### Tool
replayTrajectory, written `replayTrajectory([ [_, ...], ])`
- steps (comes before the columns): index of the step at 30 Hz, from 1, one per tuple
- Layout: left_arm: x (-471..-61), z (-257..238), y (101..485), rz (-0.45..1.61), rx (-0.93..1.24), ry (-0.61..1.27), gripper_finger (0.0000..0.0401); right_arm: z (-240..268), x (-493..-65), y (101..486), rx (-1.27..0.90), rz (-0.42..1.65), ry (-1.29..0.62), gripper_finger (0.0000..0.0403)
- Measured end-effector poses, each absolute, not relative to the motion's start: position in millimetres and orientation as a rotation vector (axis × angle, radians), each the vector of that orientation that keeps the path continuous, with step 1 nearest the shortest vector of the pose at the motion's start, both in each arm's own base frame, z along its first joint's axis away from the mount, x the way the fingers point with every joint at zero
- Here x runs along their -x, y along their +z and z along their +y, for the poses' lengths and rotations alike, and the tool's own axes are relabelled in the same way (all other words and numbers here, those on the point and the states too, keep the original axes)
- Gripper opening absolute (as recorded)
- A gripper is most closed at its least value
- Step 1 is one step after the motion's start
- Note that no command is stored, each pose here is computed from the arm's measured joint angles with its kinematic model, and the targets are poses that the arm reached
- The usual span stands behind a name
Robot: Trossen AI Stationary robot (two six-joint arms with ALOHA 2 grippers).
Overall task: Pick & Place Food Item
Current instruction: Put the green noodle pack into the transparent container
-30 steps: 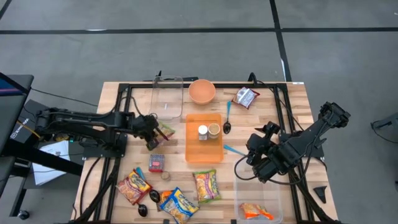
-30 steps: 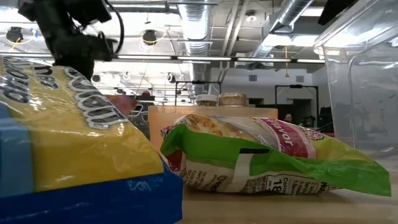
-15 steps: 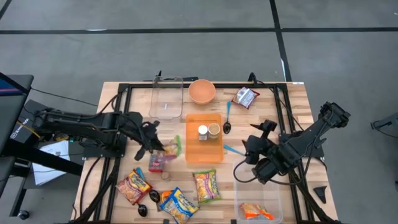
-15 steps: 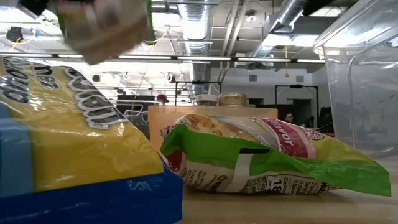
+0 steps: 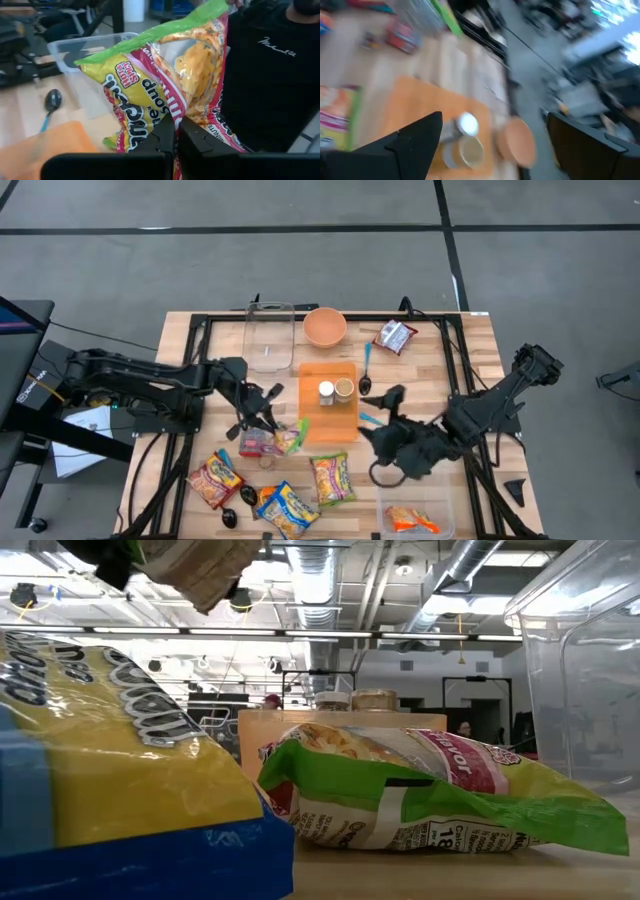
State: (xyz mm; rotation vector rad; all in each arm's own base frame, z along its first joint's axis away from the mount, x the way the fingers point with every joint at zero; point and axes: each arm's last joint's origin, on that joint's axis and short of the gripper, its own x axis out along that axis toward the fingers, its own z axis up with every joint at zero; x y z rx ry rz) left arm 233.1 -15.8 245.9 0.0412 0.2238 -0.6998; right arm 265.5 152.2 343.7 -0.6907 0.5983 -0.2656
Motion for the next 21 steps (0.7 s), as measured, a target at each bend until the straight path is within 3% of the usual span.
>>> replayTrajectory([
  [14,-279.8,-1.3,242.8,0.194,-0.058,-0.791,0.0003,102.7,-312.3,357.7,0.540,0.461,0.180,0.0353],
  [21,-292.3,5.6,246.6,0.177,-0.069,-0.769,0.0002,100.0,-325.7,346.8,0.519,0.453,0.331,0.0328],
])
